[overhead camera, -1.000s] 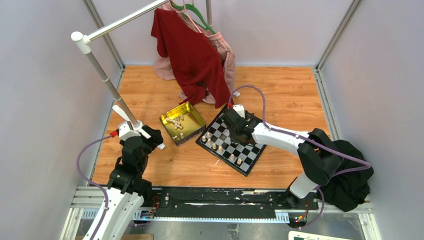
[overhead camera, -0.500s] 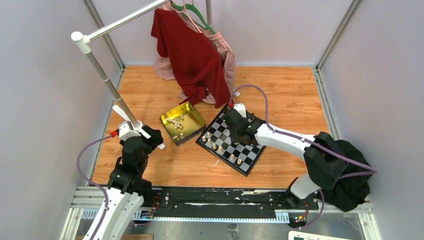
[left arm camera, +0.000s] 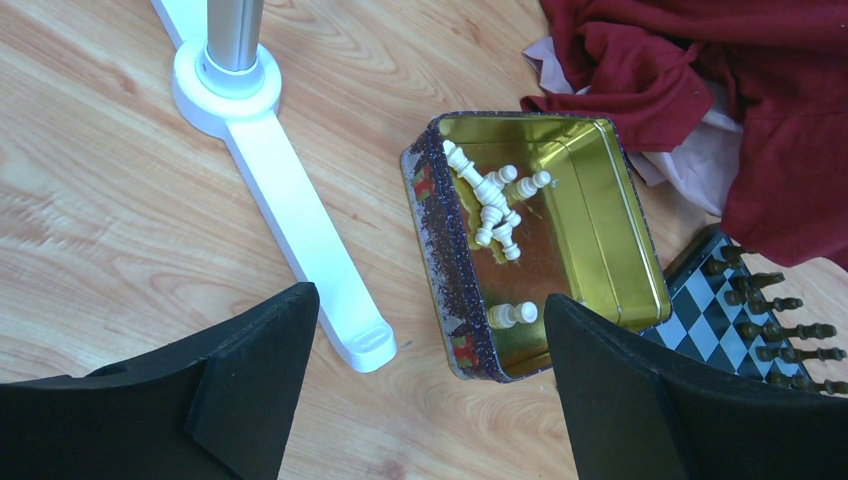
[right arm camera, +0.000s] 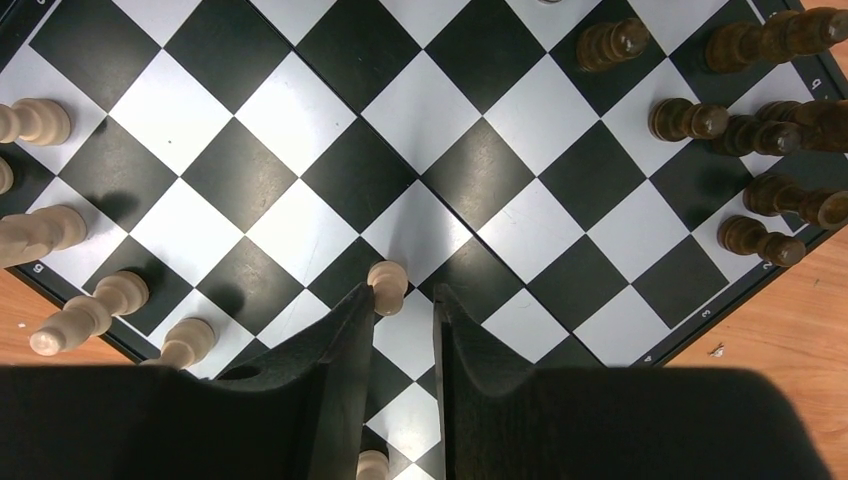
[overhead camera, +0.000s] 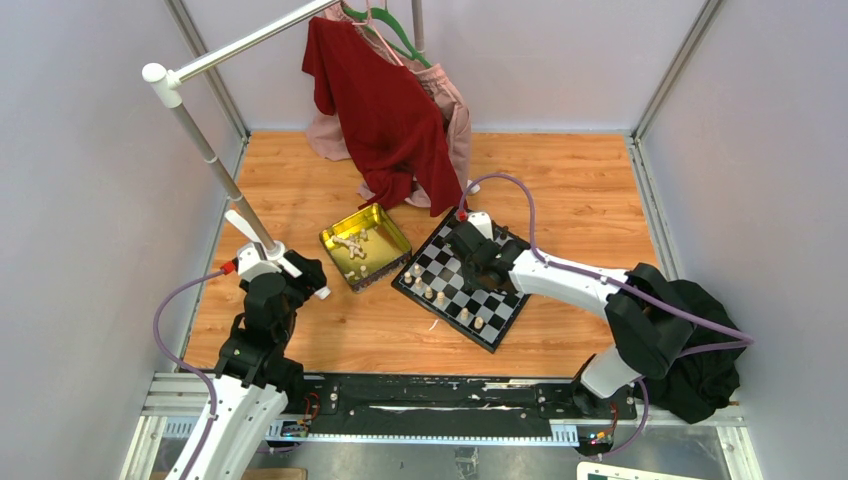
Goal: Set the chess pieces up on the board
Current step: Move the chess piece to the chessboard.
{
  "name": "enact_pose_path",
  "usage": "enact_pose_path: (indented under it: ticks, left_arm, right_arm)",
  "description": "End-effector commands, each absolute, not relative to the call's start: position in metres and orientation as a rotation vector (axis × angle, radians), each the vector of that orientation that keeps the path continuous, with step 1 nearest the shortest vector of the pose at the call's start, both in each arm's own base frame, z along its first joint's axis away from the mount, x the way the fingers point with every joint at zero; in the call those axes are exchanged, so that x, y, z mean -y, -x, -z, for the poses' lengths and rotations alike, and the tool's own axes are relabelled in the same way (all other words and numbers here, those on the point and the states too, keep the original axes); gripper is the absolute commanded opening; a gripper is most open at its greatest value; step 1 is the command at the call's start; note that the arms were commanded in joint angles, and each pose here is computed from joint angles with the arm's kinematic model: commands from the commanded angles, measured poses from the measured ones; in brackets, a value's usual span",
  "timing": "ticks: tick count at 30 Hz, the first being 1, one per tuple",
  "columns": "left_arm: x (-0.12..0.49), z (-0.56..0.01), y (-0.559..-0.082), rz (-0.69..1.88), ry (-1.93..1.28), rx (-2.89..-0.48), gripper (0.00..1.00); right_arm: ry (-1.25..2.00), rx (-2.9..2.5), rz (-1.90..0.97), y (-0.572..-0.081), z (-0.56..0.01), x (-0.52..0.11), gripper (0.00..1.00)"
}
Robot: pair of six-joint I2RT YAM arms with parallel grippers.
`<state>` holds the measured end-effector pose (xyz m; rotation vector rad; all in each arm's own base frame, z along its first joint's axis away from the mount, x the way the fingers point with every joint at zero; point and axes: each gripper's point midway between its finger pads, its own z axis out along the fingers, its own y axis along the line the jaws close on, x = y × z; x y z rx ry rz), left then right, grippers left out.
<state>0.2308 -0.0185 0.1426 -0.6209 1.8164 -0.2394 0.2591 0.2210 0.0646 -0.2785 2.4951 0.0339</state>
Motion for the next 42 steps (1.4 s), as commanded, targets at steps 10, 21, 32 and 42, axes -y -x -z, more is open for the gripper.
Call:
enact_pose_path:
  ticks: [10,21,32,42]
  left_arm:
    - [0.02,-0.145,-0.232,0.245,0.606,-1.805,0.89]
    - [0.019,-0.145,-0.23,0.243,0.607,-1.804,0.89]
    - [0.018,-0.145,-0.23,0.243,0.607,-1.803,0.89]
    - [0.018,-0.145,-0.229,0.24,0.609,-1.802,0.89]
  right_arm:
    - [0.318,-2.539,-0.051,-0.248,-0.051,-0.226,0.2]
    - [0.407,-2.509,-0.059,-0.242,-0.062,-0.233,0.0]
    - [0.511,-2.497,-0.057,-0.225,-0.067,-0.246,0.0]
    - [0.538,-2.503,-0.08,-0.22,-0.067,-0.253,0.0]
